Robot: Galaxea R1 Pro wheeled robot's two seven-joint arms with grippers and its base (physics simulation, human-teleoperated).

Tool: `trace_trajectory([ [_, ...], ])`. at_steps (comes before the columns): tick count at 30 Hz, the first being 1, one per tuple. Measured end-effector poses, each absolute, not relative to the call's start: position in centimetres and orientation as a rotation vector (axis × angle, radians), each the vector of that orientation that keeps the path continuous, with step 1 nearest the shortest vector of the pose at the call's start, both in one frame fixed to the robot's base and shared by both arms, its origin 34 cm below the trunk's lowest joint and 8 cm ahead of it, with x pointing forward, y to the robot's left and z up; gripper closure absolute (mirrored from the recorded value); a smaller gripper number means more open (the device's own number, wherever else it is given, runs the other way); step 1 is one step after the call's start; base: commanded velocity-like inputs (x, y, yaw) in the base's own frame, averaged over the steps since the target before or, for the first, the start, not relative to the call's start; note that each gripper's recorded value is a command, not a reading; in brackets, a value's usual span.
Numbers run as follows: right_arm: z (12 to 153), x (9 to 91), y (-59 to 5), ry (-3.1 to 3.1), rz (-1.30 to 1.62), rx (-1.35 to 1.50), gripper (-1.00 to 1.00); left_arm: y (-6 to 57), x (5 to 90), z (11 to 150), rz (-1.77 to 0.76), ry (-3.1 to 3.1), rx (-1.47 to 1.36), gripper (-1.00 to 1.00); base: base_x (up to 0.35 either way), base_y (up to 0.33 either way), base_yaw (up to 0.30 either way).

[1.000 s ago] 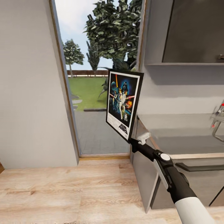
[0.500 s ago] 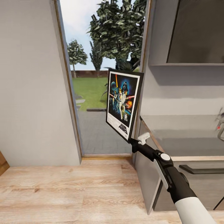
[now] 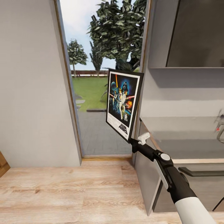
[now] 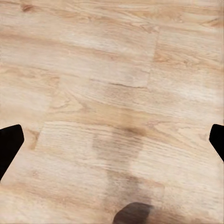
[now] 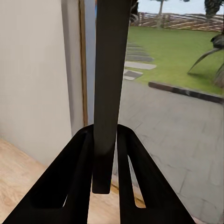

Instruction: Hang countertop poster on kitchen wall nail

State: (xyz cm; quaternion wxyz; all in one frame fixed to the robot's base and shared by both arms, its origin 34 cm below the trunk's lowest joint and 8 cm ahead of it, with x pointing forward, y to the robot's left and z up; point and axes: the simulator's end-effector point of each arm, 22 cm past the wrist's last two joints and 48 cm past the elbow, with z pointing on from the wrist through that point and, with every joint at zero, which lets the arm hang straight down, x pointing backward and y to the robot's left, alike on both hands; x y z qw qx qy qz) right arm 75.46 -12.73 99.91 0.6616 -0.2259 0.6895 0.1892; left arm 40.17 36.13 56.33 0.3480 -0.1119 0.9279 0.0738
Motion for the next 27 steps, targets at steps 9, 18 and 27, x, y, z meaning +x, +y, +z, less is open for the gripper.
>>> trace_trajectory([
  [9,101.3,75.5,-12.8,1.56,0.426,-0.511,1.0,36.4,46.6,63.0,0.142,2.344,-0.242,-1.0,0.0,0.0,0.0],
  [18,102.7,75.5,-12.8,1.56,0.426,-0.51,1.0,35.8,46.8,64.6,0.091,2.367,-0.228,-1.0,0.0,0.0,0.0],
  [27,104.0,75.4,-12.8,1.56,0.425,-0.51,1.0,35.9,46.7,65.8,0.091,2.37,-0.23,-1.0,0.0,0.0,0.0],
])
